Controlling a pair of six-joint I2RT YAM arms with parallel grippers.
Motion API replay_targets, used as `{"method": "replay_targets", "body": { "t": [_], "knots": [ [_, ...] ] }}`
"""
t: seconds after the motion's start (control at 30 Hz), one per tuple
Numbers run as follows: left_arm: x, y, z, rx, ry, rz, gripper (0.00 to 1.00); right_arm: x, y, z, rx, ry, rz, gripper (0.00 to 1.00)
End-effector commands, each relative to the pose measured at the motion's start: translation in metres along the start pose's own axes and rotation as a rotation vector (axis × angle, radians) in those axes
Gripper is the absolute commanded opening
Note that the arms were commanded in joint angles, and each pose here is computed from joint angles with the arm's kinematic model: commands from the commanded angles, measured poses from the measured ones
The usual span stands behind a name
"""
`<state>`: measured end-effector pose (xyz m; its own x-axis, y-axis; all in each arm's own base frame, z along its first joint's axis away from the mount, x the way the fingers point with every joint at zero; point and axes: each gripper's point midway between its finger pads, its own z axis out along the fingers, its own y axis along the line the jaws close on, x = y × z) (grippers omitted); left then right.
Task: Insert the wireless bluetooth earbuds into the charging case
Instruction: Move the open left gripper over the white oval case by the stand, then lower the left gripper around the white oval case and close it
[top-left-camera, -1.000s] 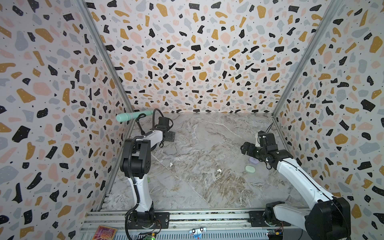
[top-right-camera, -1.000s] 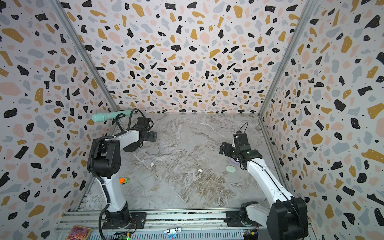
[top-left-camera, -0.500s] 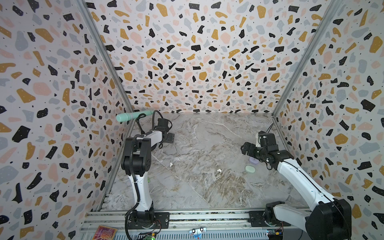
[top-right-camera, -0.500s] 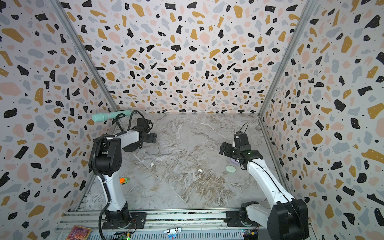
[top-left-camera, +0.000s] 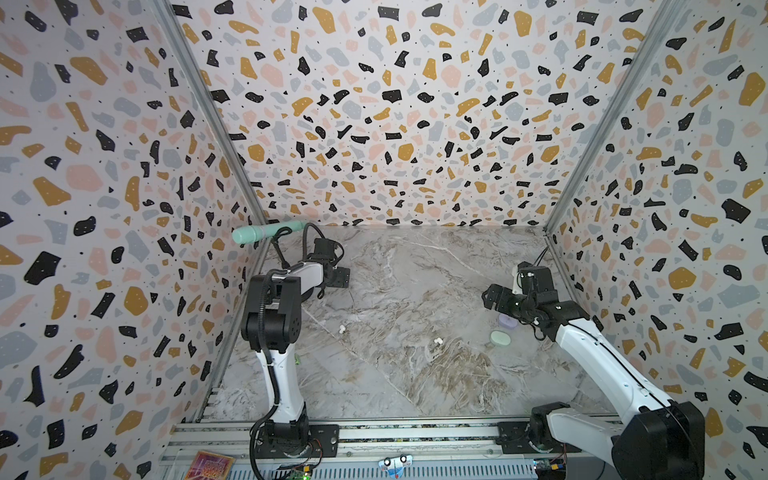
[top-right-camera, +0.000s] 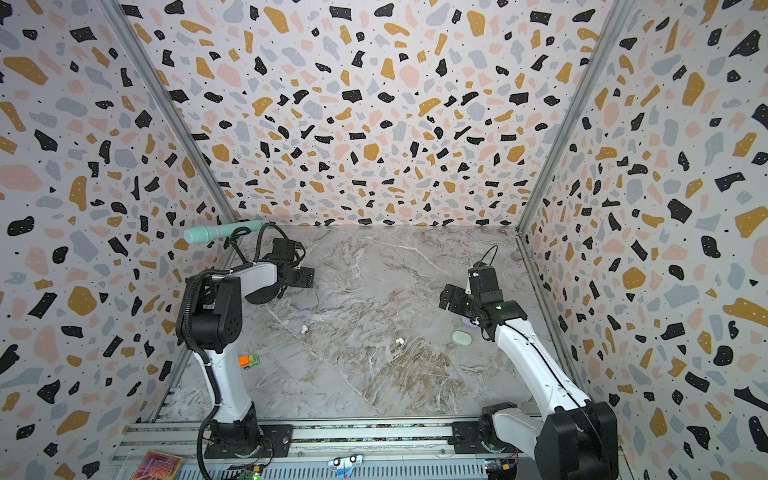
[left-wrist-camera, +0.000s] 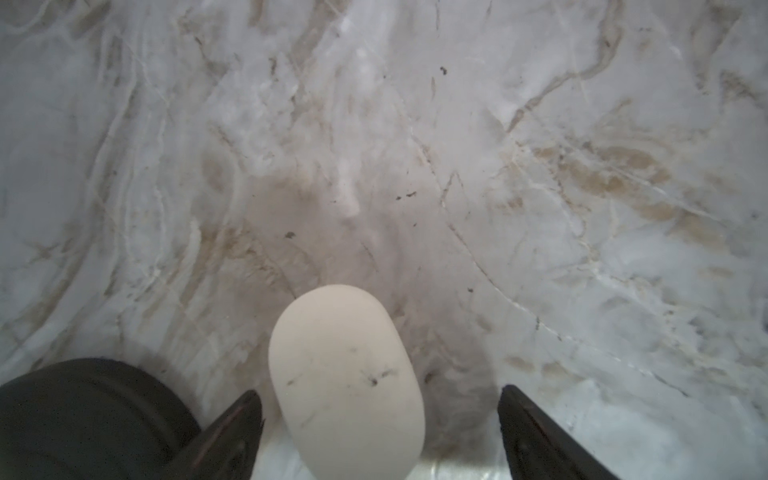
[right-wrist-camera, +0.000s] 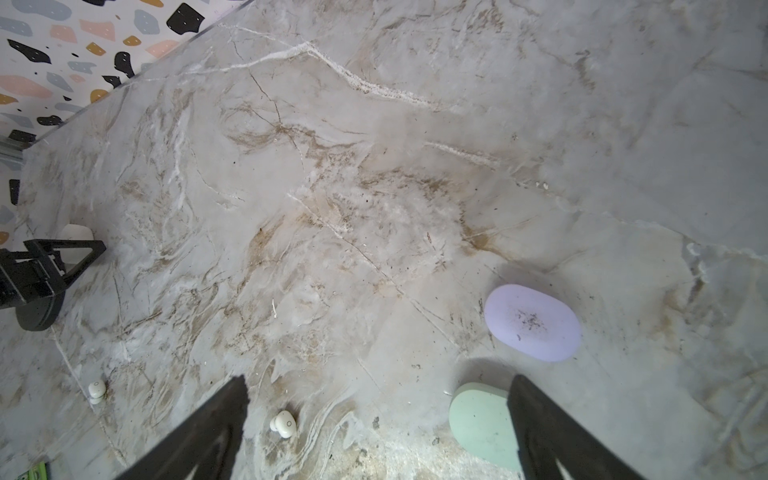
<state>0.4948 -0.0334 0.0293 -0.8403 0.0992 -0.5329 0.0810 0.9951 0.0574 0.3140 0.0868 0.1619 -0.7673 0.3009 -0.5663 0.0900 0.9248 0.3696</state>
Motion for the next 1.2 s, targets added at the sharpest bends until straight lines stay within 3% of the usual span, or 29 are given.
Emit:
{"method": "replay_targets", "body": {
  "t": [0.0, 0.27, 0.43, 1.17],
  "knots": [
    [-0.011, -0.002, -0.009, 0.023, -0.043, -0.039, 0.88, -0.009, 0.005, -0.01, -0.013, -0.033, 0.001, 0.98],
    [-0.018, -0.003, 0.0, 0.023, -0.079, -0.191, 0.76, -0.005, 0.003, -0.008, -0.009, -0.026, 0.005, 0.98],
    [-0.016, 0.006, 0.001, -0.028, -0.086, -0.247, 0.73, -0.008, 0.004, -0.01, -0.011, -0.033, 0.002, 0.98],
    [-0.008, 0.006, 0.01, -0.055, -0.071, -0.275, 0.62, -0.01, 0.007, -0.009, -0.02, -0.034, 0.002, 0.98]
  ]
}}
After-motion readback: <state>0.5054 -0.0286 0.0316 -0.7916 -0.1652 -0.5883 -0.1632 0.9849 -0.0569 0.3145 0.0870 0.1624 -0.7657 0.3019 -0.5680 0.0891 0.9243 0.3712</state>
